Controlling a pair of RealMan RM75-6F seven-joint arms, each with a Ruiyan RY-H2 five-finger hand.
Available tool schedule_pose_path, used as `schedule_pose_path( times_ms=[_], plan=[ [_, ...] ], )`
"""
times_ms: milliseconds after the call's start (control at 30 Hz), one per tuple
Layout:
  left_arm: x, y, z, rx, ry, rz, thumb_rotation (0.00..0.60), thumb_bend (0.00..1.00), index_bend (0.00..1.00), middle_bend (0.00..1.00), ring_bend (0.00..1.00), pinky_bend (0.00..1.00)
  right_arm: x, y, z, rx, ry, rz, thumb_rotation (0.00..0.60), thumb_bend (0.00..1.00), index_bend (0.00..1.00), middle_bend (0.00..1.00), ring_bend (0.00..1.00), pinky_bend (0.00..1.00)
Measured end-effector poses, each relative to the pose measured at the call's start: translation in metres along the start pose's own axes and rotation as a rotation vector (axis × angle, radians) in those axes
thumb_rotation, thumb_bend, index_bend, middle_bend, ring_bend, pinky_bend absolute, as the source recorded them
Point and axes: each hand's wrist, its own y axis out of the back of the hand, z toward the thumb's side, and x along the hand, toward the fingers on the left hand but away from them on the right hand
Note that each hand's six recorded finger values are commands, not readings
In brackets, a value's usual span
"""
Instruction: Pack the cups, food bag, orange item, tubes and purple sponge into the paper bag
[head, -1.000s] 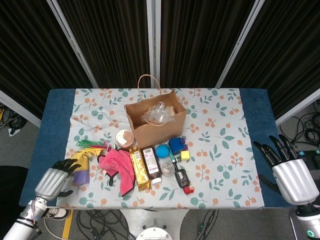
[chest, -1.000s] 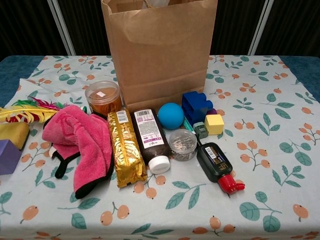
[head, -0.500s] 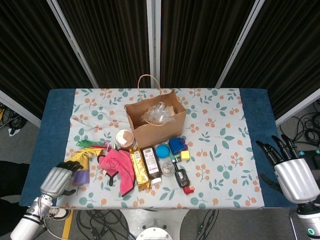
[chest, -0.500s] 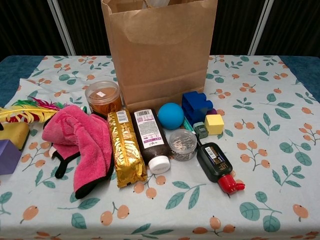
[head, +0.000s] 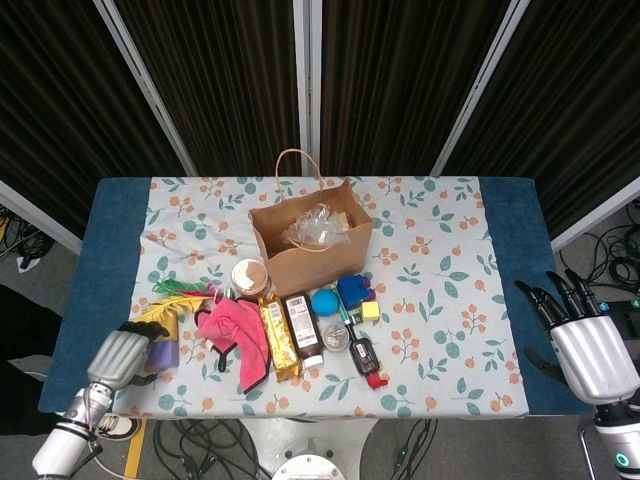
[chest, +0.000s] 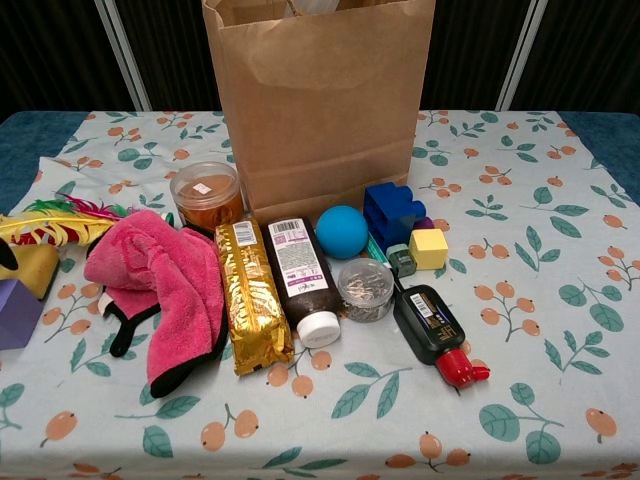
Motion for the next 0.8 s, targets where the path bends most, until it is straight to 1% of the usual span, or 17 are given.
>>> schedule_pose_path(
  times_ms=[167,500,800],
  plan=[
    [0.0052,-0.0001,0.0011,0.000,-0.001,0.004,0.600,0.12,0.40,0.41,0.33,0.32,-0.0012,-0.0009,-0.0008,-0.004,-0.002,0.002,0.600,0.05,0.10,0.25,0.06,0.00],
    [0.0053,-0.0010,0.0007,0.006,0.002,0.018,0.600,0.14,0.49,0.51,0.43,0.38,-0.0014,-0.0020,-0.0030,-0.011,-0.010,0.005,0.600,0.06,0.10,0.25,0.06,0.00],
    [0.0045,-0.0012,0.0020,-0.001,0.004,0.046,0.600,0.16,0.51,0.54,0.47,0.41,0.0002,-0.0008,-0.0046,-0.019,-0.015,0.002,0.600,0.06,0.10,0.25,0.06,0.00]
  ],
)
